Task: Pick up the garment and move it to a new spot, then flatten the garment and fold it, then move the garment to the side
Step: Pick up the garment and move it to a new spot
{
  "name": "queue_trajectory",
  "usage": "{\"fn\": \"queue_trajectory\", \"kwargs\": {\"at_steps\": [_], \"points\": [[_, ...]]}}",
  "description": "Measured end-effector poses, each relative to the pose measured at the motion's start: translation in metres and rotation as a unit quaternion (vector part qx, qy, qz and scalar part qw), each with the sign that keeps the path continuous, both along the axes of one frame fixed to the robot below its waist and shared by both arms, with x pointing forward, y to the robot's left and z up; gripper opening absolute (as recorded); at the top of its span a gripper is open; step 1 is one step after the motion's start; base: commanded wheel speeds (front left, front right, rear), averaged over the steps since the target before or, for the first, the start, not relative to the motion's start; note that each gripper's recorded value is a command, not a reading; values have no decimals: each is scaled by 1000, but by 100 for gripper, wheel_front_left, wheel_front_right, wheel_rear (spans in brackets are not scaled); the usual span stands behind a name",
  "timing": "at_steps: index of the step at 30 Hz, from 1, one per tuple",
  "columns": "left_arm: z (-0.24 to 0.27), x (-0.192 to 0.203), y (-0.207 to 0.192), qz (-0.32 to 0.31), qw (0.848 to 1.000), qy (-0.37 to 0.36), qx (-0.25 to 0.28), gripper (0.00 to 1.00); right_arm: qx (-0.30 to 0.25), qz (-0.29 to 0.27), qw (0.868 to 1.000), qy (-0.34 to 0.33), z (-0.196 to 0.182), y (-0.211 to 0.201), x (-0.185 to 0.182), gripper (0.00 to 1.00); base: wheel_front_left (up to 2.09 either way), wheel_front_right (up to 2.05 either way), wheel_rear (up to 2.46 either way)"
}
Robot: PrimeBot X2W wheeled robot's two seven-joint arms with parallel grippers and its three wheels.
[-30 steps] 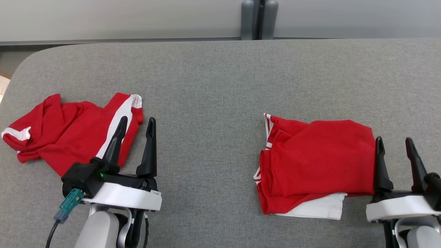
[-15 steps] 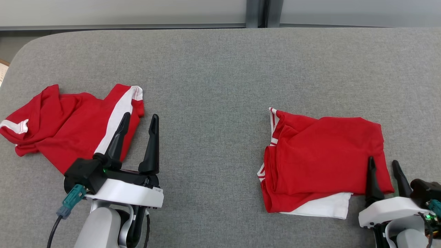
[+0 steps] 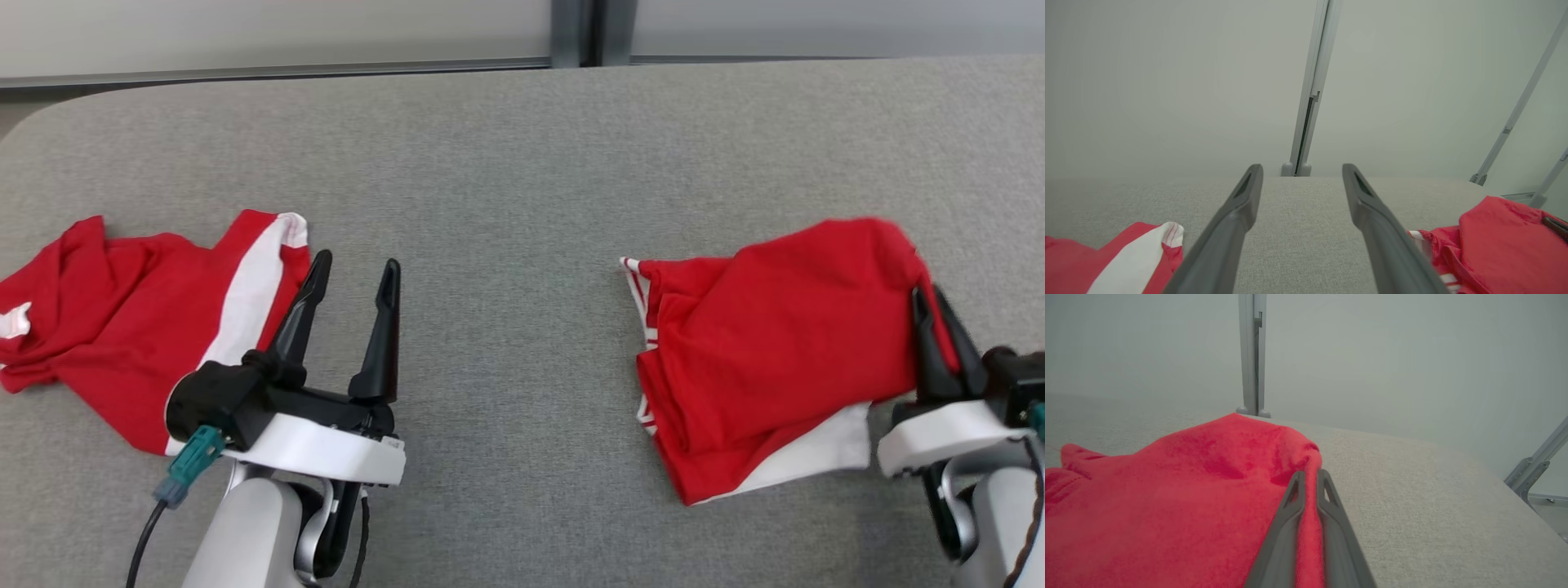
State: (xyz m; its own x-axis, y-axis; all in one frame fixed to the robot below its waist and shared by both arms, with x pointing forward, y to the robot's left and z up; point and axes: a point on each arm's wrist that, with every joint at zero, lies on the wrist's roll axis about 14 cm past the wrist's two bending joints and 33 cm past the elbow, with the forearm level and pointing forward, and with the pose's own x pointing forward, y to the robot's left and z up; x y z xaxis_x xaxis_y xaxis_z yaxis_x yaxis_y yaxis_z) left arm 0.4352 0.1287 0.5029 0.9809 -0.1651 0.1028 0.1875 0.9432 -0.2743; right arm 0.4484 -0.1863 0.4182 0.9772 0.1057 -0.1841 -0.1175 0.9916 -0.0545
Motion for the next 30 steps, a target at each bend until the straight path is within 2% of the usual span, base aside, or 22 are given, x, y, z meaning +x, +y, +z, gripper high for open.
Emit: {"fn": "queue_trajectory", "kwargs": {"at_steps": [5,9,16,21,30], "points": [[5,12,-30,-45,999,-16,11,100,-80,24,995,-59,38,-21,19,0,0,0,0],[5,26,-66,-101,994,-34,38,100,-126,14,989,-72,51,-57,30,0,0,0,0],[6,57,-106,-158,985,-65,34,100,-204,-24,978,-24,40,-134,39,0,0,0,0],[-7,71,-131,-197,977,-71,28,100,-253,-55,966,20,25,-185,40,0,0,0,0],[-31,82,-144,-224,973,-61,17,100,-287,-140,946,62,19,-257,35,0,0,0,0]]}}
